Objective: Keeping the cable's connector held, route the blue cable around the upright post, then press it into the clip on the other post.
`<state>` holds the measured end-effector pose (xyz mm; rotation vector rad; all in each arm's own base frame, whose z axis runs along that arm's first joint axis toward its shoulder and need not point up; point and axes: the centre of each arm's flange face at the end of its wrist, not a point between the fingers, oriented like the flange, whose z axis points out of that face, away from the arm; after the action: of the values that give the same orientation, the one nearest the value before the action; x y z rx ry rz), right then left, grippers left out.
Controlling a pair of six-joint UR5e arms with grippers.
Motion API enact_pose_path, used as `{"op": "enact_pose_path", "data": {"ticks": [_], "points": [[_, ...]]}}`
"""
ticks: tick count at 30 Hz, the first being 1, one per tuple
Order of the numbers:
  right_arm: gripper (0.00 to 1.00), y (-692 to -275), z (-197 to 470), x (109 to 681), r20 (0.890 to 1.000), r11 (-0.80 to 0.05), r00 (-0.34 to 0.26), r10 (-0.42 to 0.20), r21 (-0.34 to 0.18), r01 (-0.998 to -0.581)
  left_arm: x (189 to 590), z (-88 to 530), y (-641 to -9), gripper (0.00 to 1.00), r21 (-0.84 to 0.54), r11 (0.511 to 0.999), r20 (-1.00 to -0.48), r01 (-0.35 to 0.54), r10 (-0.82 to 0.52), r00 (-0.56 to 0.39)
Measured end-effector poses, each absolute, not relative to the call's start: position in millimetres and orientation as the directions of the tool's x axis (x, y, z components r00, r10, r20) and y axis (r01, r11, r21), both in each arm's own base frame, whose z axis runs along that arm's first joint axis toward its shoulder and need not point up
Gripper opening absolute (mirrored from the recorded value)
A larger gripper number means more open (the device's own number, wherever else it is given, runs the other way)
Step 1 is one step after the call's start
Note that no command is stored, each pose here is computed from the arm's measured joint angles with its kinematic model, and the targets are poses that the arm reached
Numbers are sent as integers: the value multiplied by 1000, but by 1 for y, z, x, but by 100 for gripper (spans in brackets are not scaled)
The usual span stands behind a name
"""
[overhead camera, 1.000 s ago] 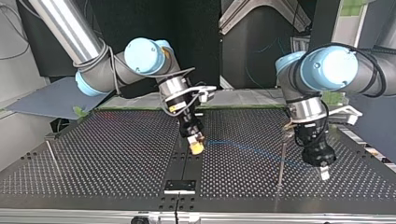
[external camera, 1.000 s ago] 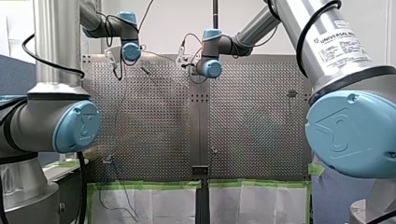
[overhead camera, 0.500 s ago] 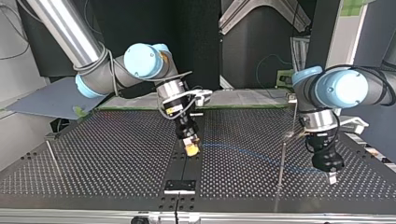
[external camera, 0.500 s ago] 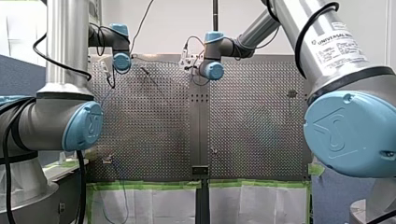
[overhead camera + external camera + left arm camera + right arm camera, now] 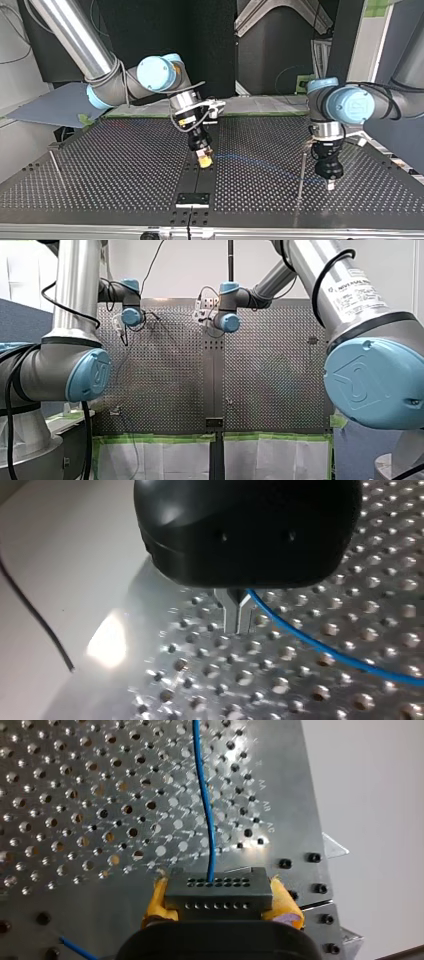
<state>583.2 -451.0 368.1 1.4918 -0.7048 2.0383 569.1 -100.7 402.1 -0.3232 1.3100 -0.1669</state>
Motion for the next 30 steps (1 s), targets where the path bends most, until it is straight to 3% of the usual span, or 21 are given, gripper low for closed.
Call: {"op": "enact_pose_path", "data": {"ticks": [9, 15, 25, 27, 28, 30], "points": [[0, -456, 347, 586, 968, -727, -237, 82, -105, -679, 571, 398, -103, 0, -351, 935, -910, -51, -327, 254], [0, -458, 333, 587, 974, -722, -219, 62, -108, -683, 581, 370, -108, 0, -371, 928, -912, -42, -355, 203], [0, -457, 296, 593, 985, -712, -173, 20, -108, -694, 577, 348, -120, 0, -377, 921, -923, -104, -363, 131], [0, -458, 284, 594, 987, -710, -161, 8, -107, -696, 575, 347, -122, 23, -378, 920, -923, -106, -365, 125], [0, -458, 278, 595, 988, -710, -155, 3, -107, -696, 575, 347, -124, 23, -381, 919, -922, -106, -368, 122], [0, -459, 264, 596, 990, -708, -141, -10, -107, -698, 574, 346, -126, 57, -385, 917, -920, -104, -373, 119]]}}
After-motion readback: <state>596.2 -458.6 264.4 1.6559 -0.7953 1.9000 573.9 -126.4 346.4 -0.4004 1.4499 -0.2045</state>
